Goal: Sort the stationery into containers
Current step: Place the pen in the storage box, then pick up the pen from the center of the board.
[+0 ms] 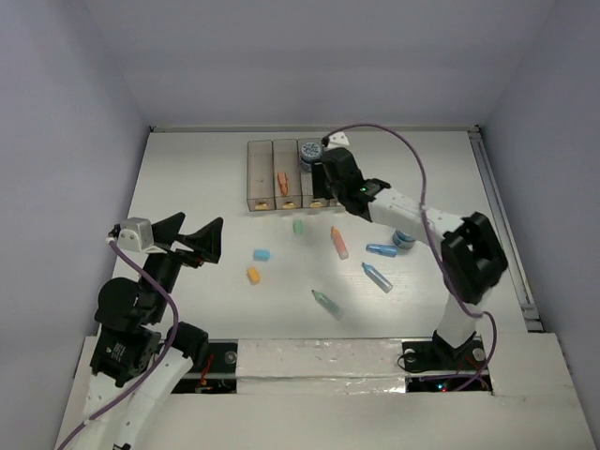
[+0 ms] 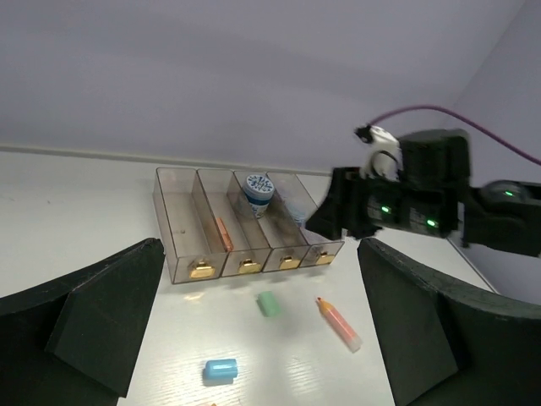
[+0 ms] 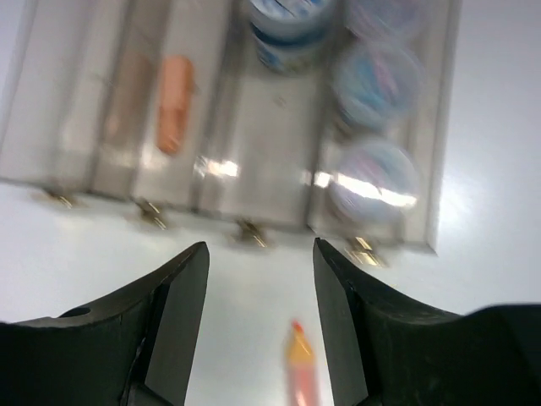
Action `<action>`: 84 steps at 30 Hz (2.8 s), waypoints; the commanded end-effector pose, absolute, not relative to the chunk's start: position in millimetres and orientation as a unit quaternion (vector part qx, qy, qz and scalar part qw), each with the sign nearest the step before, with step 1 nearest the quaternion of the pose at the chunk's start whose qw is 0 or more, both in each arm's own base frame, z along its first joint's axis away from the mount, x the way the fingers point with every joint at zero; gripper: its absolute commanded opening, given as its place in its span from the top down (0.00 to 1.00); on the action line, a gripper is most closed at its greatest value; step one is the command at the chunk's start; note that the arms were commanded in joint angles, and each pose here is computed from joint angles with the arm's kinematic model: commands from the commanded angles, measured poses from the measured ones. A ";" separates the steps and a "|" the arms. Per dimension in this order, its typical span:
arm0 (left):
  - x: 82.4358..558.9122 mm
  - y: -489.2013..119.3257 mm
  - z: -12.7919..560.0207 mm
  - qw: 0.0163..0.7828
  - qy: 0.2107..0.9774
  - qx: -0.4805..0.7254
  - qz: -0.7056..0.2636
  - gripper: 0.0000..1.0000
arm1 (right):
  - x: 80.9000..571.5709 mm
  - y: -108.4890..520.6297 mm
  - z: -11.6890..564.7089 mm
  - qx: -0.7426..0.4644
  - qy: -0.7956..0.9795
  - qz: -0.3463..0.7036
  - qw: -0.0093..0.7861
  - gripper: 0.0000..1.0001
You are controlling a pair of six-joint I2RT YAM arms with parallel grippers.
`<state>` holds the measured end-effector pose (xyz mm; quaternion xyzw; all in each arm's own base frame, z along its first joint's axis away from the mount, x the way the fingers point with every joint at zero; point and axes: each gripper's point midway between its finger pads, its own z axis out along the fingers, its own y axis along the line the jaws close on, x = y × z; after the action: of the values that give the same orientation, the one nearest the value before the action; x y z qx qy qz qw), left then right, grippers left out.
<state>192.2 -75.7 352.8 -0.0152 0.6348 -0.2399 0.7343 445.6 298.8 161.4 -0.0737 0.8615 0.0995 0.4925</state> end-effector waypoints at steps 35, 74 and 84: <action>166.8 -74.3 384.9 0.765 0.584 -0.002 -0.273 0.01 | 318.4 137.6 55.9 -0.176 0.957 -0.064 0.220 0.22; 167.7 -73.9 385.0 0.764 0.585 -0.004 -0.271 0.01 | 346.2 122.1 53.6 -0.172 0.965 -0.053 0.193 0.78; 173.0 -75.3 381.6 0.760 0.593 -0.004 -0.265 0.01 | 384.7 163.9 129.7 -0.169 0.935 -0.009 0.310 0.86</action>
<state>175.1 -76.8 363.7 -0.0051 0.6112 -0.2630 0.7465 355.2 130.7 70.5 -0.1681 0.9615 -0.0504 0.2116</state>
